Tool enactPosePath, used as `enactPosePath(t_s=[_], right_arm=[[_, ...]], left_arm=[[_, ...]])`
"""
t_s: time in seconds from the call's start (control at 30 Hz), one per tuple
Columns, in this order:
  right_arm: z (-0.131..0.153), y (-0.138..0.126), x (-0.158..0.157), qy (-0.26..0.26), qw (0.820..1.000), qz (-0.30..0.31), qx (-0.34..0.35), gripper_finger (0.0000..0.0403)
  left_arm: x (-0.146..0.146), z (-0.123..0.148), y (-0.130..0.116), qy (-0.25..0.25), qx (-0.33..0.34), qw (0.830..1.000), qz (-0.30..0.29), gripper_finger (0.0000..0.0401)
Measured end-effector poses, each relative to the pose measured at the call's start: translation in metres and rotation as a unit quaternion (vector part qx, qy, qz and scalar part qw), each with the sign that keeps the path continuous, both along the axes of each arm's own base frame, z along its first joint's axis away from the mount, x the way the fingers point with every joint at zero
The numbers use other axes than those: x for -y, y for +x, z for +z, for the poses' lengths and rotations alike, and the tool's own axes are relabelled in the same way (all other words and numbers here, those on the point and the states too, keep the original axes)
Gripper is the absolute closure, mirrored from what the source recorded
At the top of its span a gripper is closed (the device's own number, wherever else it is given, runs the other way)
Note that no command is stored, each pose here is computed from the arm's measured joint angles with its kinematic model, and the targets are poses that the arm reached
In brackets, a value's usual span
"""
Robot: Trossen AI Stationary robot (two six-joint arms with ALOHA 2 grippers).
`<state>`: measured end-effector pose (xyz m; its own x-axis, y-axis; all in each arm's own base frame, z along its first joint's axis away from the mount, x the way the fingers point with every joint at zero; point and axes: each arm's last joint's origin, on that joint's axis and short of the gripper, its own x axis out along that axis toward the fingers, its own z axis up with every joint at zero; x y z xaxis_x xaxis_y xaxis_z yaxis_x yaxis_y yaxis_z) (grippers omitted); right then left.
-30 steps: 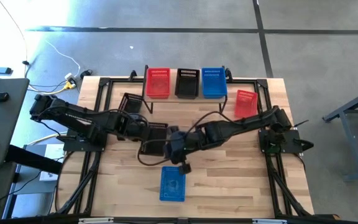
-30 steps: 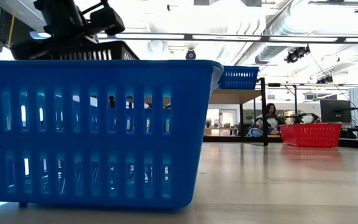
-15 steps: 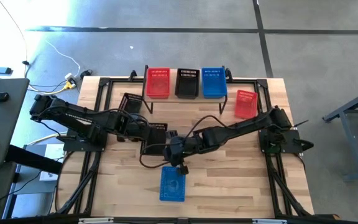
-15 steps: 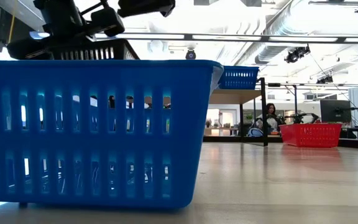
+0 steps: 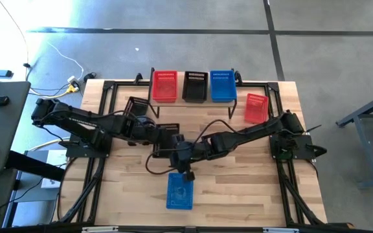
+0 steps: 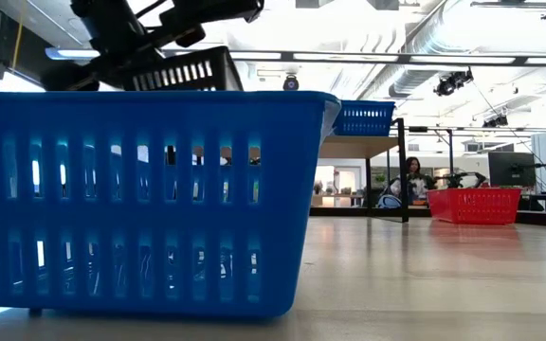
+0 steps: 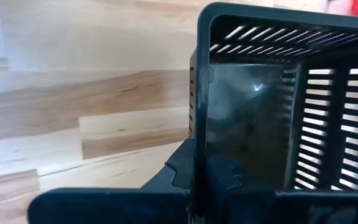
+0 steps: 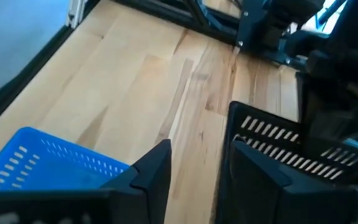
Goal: Stack baskets on shelf by color
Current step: Stack the bottom black bin on top of the black bin on the shelf
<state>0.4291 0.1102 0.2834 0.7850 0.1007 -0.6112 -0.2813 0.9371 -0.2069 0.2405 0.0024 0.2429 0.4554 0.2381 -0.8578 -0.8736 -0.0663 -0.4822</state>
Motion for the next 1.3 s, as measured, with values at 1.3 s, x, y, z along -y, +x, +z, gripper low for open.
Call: enactPosePath(t_s=[1.3], right_arm=[[-0.018, -0.011, 0.041, 0.043, 0.981, -0.128, -0.136, 0.0400]], left_arm=[[-0.013, 0.009, 0.014, 0.059, 0.064, 0.994, -0.067, 0.0341]])
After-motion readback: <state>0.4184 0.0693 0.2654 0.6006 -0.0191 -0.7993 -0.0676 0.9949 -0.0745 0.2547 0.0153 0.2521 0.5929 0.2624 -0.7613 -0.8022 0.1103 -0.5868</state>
